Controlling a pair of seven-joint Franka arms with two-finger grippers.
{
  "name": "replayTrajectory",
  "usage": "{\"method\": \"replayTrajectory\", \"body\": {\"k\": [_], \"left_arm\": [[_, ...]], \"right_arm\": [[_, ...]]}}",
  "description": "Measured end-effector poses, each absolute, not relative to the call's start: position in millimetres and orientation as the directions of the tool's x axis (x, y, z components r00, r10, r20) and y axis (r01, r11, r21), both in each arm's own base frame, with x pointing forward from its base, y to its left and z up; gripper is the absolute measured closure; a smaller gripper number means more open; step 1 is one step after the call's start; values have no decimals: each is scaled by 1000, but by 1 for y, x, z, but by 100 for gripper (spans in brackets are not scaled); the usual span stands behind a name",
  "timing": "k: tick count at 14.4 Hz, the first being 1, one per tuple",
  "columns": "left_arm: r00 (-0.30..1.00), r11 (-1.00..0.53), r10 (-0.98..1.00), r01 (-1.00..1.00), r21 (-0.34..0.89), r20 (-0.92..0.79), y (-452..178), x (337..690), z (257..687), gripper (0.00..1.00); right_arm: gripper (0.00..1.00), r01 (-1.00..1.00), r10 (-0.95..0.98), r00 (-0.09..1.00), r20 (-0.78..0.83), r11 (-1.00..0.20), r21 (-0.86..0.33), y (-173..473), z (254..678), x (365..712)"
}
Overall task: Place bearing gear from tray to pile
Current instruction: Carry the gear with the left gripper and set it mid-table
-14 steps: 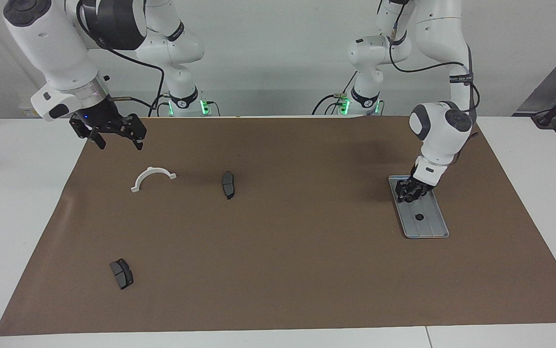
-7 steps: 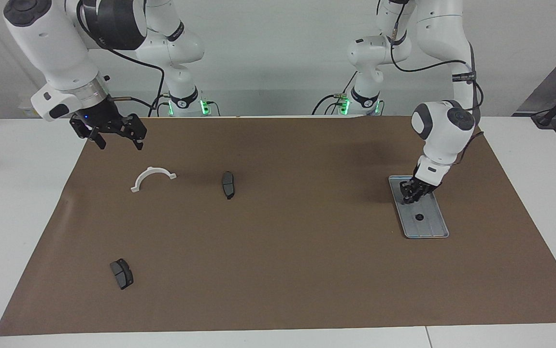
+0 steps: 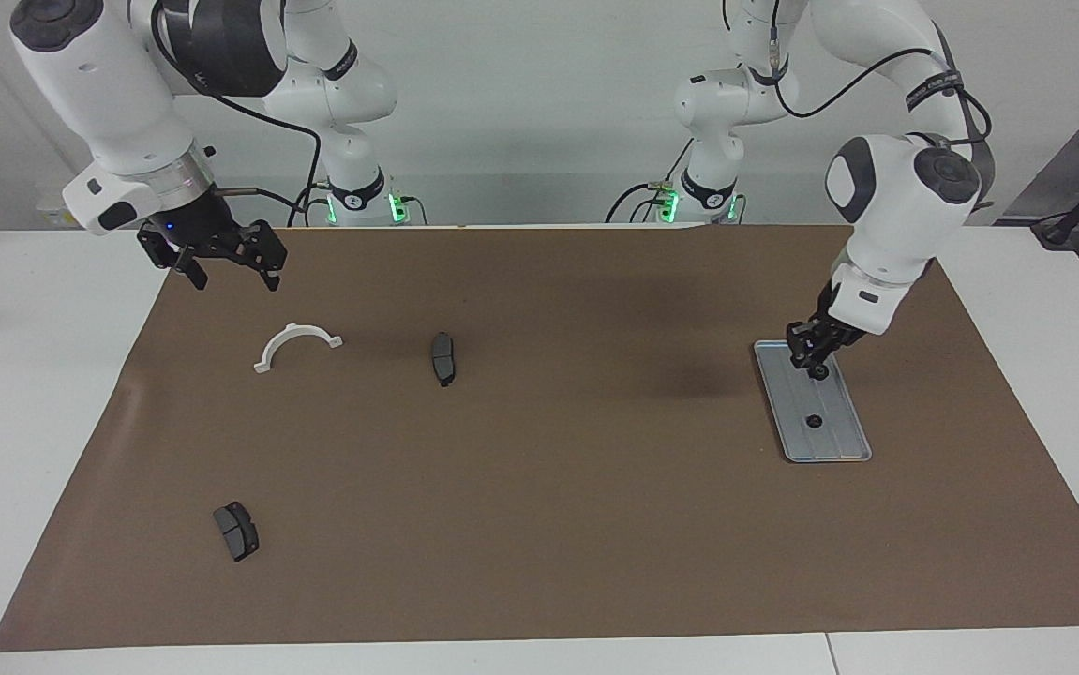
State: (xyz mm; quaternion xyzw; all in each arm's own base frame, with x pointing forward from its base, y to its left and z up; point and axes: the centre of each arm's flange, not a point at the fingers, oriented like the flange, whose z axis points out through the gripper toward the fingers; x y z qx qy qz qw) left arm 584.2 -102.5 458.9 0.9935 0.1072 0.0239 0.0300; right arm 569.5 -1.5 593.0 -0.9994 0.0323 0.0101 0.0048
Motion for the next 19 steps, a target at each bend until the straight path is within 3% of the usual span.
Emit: {"method": "replayTrajectory", "body": {"k": [4, 8, 15, 17, 19], "left_arm": [[946, -940, 314, 299, 166, 78, -235, 558, 457, 66], [914, -900, 391, 356, 252, 106, -312, 534, 438, 66], [839, -861, 497, 445, 247, 220, -398, 526, 302, 66], [837, -855, 505, 451, 256, 212, -400, 531, 299, 49], [829, -849, 514, 455, 269, 221, -400, 538, 308, 26]], "right_arm": [[0, -65, -65, 998, -20, -998, -9, -2, 593, 569], [0, -66, -66, 998, -20, -998, -9, -2, 593, 569], [0, -63, -63, 998, -20, -998, -9, -1, 593, 569], [0, -63, -63, 998, -21, -998, -9, -1, 593, 569], [0, -63, -63, 998, -24, -998, -9, -1, 591, 569]]}}
